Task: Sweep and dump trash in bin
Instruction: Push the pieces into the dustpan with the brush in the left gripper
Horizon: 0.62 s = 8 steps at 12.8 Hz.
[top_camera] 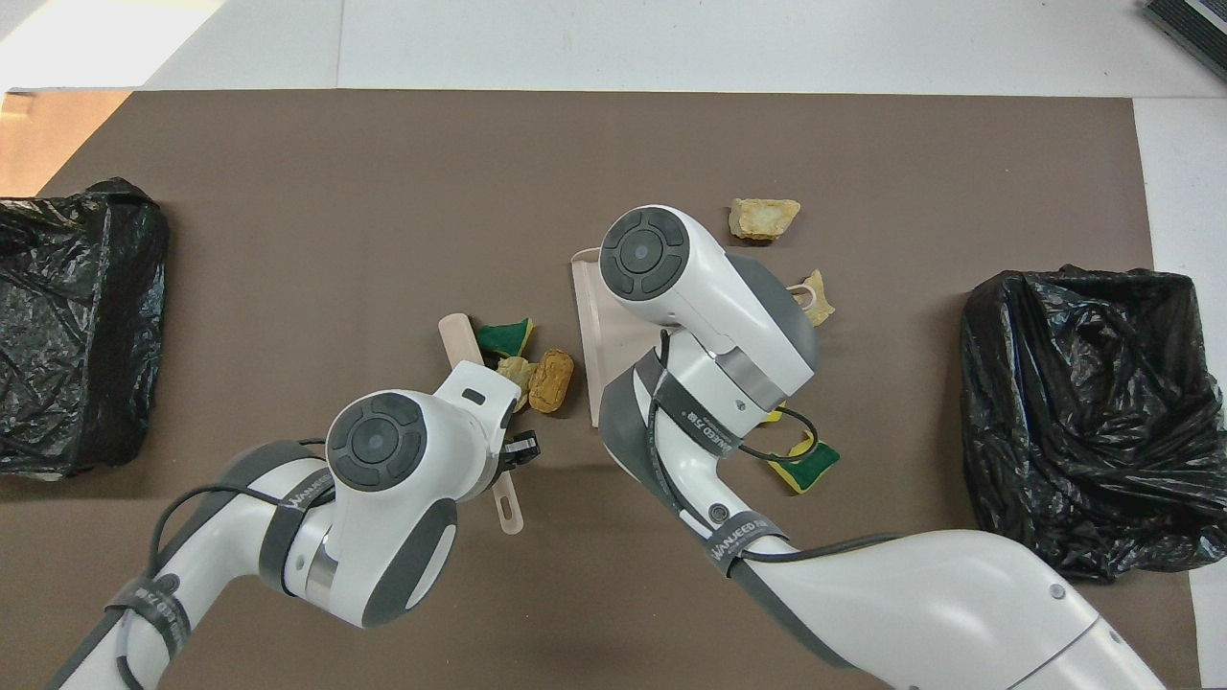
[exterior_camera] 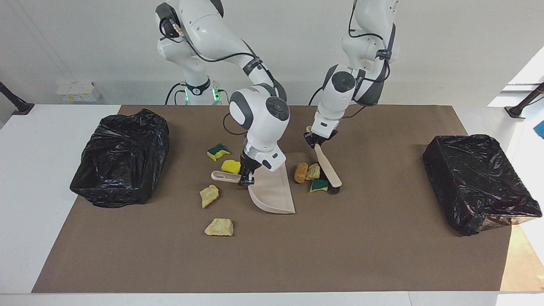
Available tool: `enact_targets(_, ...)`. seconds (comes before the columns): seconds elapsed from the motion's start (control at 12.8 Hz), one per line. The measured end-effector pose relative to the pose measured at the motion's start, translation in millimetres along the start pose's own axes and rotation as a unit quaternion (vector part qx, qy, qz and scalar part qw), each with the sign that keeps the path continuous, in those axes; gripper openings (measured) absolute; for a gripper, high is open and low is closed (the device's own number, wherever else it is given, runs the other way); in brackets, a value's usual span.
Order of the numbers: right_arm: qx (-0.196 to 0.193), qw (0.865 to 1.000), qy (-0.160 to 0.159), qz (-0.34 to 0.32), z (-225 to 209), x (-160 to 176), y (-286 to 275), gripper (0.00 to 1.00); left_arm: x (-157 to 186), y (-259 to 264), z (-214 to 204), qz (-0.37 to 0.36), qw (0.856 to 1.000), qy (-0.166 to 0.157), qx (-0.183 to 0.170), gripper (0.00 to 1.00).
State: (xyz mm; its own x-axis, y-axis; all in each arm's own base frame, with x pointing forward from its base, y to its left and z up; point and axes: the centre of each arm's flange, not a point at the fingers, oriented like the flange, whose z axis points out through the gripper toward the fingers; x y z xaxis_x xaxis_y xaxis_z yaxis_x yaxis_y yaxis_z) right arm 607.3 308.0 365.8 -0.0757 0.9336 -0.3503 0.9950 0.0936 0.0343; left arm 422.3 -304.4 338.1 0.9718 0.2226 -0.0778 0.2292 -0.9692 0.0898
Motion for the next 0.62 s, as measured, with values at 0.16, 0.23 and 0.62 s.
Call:
enact_targets(0.16,0.003,1.0,0.003,0.002,1.0,-1.2,0.3,0.32,-7.5,23.9,7.9,0.015,1.0,0.002,-0.01,0.26)
enact_targets(0.23,0.004,1.0,0.005,0.004,1.5,-1.9,0.7,0.32,-10.0,38.4,8.1,0.019,1.0,0.002,-0.018,0.26)
enact_targets(0.62,0.016,0.999,0.031,0.028,3.9,-1.8,1.4,0.32,-31.3,110.2,-0.8,0.051,0.997,0.001,-0.058,0.26)
